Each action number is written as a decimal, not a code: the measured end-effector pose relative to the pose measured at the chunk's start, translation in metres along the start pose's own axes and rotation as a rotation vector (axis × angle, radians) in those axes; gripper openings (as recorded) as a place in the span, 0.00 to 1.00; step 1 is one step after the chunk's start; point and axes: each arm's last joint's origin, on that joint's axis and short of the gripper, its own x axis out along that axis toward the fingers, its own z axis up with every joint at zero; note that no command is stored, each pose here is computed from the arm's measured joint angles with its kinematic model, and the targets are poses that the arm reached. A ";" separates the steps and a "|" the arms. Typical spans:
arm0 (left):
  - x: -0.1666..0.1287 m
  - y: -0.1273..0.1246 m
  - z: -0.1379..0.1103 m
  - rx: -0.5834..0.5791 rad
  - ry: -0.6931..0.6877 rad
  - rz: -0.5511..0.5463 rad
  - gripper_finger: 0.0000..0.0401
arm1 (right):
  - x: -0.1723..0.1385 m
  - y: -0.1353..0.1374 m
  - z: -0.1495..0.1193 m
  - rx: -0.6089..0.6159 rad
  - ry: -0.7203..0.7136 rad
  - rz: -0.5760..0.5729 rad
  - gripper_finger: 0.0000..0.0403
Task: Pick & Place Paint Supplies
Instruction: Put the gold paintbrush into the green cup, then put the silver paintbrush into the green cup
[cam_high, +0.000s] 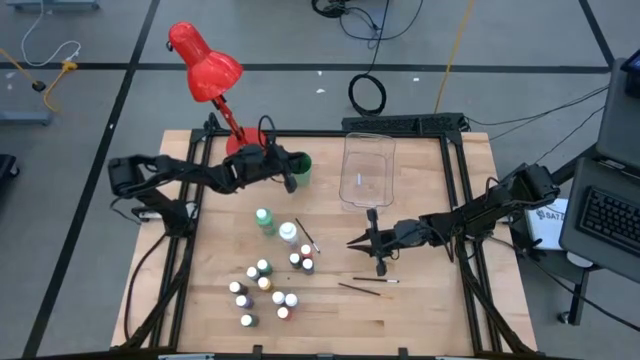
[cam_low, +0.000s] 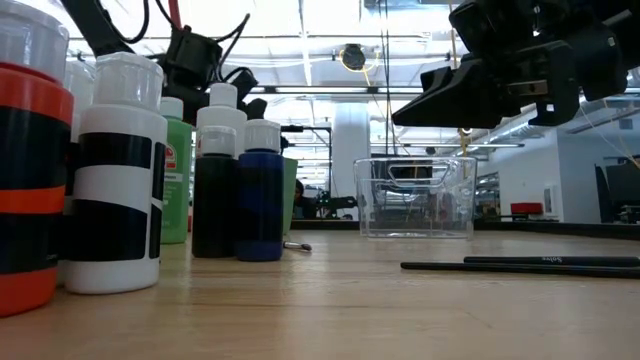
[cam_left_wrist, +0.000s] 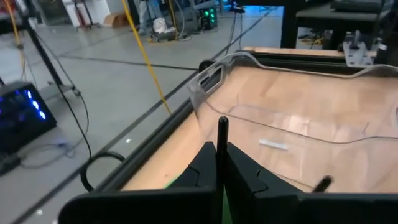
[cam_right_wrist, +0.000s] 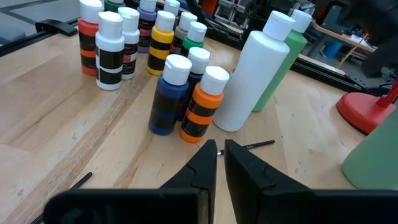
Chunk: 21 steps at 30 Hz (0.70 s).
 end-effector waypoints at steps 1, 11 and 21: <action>0.000 0.001 -0.001 -0.020 0.004 0.005 0.04 | 0.000 0.000 0.000 0.000 0.000 0.000 0.06; -0.002 0.004 0.009 -0.058 -0.068 -0.060 0.27 | 0.000 0.000 0.000 0.000 0.000 0.000 0.06; -0.077 -0.016 0.073 -0.030 -0.191 -0.376 0.47 | 0.000 0.001 -0.003 -0.004 0.030 0.007 0.06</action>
